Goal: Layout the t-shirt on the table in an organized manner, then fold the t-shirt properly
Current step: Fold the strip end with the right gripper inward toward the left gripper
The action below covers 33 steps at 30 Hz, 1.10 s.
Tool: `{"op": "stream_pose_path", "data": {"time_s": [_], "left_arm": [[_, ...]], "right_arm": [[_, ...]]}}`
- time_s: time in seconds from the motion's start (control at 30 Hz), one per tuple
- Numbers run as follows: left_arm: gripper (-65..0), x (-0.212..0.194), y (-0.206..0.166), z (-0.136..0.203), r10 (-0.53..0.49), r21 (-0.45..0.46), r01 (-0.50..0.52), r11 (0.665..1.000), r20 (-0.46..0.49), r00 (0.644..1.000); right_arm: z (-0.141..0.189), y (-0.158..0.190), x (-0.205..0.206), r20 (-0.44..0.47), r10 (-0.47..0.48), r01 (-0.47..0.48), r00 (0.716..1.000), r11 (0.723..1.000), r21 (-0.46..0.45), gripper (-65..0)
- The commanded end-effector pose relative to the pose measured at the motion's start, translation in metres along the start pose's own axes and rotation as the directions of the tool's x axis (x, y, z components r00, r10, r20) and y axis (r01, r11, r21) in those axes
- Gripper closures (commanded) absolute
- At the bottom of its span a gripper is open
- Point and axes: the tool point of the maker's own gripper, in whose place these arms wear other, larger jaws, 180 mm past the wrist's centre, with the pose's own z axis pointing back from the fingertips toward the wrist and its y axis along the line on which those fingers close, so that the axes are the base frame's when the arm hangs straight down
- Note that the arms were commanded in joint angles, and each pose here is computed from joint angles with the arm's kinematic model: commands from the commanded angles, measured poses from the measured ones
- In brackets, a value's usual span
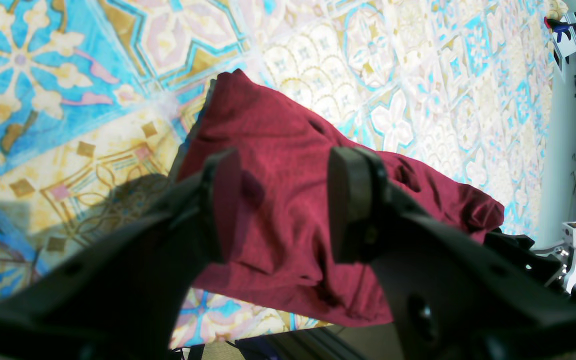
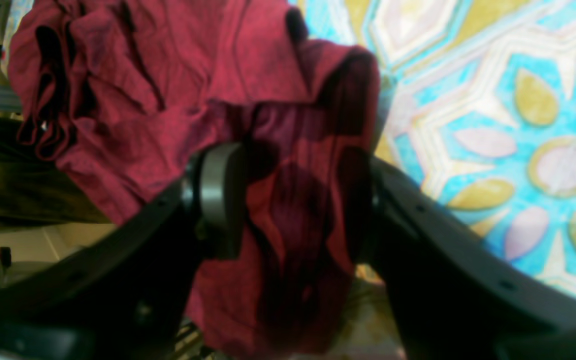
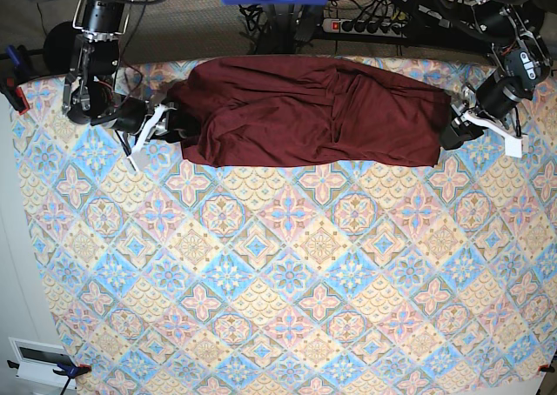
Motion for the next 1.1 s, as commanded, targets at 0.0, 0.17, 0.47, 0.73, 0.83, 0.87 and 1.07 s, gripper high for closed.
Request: {"op": "stream_pose_path", "data": {"time_s": [0.0,0.17,0.47,0.73,0.83,0.87,1.07], "left_arm": [[-27.8,0.011,-0.006,0.003,-0.022,-0.017,0.023,1.0,0.03,0.999],[-27.8,0.011,-0.006,0.003,-0.022,-0.017,0.023,1.0,0.03,0.999],[-27.8,0.011,-0.006,0.003,-0.022,-0.017,0.023,1.0,0.031,0.999],[-27.8,0.012,-0.007,0.003,-0.024,-0.019,0.024,1.0,0.035,0.999],[-27.8,0.013,-0.007,0.003,-0.024,-0.02,0.025,0.999,0.036,0.999],[-27.7,0.013,-0.007,0.003,-0.024,-0.02,0.025,0.999,0.036,0.999],[-27.7,0.012,-0.006,0.003,-0.024,-0.017,0.025,1.0,0.032,0.999]], "right_arm": [[-0.001,0.005,0.003,0.005,0.014,-0.014,1.0,1.0,0.014,-28.9],[-0.016,0.024,-0.002,-0.012,0.023,-0.022,1.0,0.998,0.064,-28.9],[-0.025,0.035,-0.013,-0.02,-0.002,0.004,1.0,0.996,0.093,-28.9],[-0.035,0.047,-0.019,-0.051,0.019,-0.013,0.998,0.992,0.128,-28.9],[-0.036,0.049,-0.016,-0.035,0.024,-0.019,0.999,0.991,0.132,-28.9],[-0.036,0.049,-0.015,-0.027,0.022,-0.018,0.999,0.991,0.132,-28.9],[-0.019,0.032,0.001,0.039,0.014,-0.017,0.999,0.997,0.074,-28.9]]}}
